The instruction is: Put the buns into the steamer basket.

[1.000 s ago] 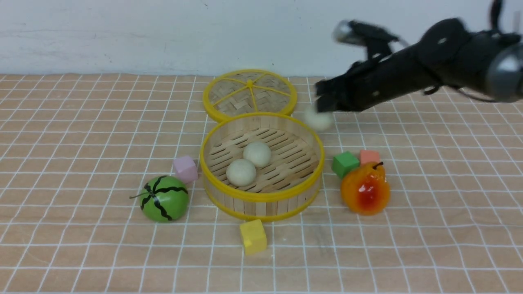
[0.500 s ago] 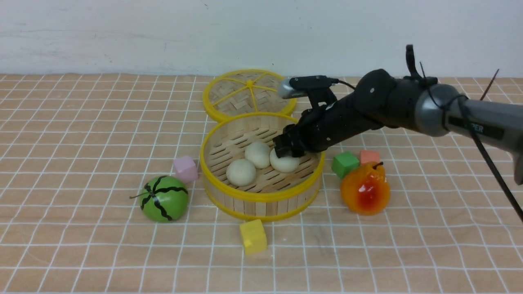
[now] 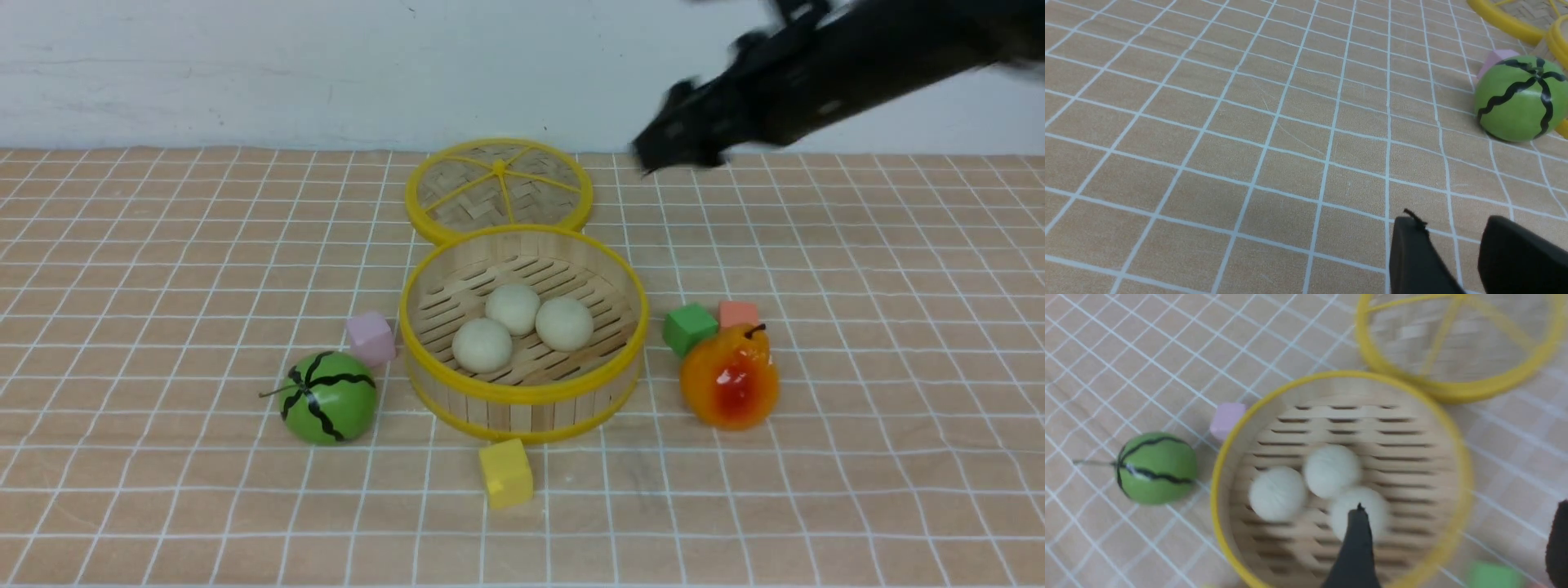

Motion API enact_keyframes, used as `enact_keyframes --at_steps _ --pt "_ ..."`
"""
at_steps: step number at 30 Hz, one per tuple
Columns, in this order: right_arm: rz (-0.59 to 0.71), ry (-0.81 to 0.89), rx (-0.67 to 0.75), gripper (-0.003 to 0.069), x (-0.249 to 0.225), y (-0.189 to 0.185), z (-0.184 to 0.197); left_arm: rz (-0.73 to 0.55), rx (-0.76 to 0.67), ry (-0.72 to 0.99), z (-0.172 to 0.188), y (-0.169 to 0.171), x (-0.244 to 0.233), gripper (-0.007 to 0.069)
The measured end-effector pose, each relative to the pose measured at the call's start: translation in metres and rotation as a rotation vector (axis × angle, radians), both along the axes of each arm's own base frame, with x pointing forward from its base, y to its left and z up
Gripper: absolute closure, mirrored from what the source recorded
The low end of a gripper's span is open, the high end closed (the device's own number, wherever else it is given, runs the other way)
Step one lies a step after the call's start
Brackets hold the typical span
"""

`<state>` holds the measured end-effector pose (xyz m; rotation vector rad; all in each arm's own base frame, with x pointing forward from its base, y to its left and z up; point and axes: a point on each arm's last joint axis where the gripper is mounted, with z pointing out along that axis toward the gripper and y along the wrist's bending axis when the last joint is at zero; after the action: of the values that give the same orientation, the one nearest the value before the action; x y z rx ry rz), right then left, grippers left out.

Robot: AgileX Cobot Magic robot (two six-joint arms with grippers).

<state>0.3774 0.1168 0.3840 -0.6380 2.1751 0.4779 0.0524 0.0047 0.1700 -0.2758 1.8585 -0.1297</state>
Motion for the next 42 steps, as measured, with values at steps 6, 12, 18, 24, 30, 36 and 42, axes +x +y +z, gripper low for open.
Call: enact_keyframes --at_steps 6,12,18,24,30,36,42 --pt "-0.269 0.066 -0.030 0.0225 -0.059 -0.083 0.055 0.000 0.000 0.000 0.000 0.000 0.000 0.0387" --pt "-0.421 0.076 -0.011 0.0427 -0.114 -0.115 0.055 0.000 0.000 0.000 0.000 0.000 0.000 0.0387" --pt "-0.420 -0.029 0.042 0.0648 -0.168 -0.108 0.017 0.000 0.000 0.000 0.000 0.000 0.000 0.0387" --pt "-0.393 -0.177 0.094 0.0678 -0.223 -0.098 -0.047 0.000 0.000 0.000 0.000 0.000 0.000 0.0387" --pt "-0.413 -0.135 0.237 0.0678 -0.258 -0.090 -0.096 0.000 0.000 0.000 0.000 0.000 0.000 0.0387" --pt "-0.433 -0.095 0.237 0.0676 -0.274 -0.089 -0.132 0.000 0.000 0.000 0.000 0.000 0.000 0.0387" --pt "-0.594 -0.381 0.217 0.0672 -0.298 -0.104 -0.149 0.000 0.000 0.000 0.000 0.000 0.000 0.0387"
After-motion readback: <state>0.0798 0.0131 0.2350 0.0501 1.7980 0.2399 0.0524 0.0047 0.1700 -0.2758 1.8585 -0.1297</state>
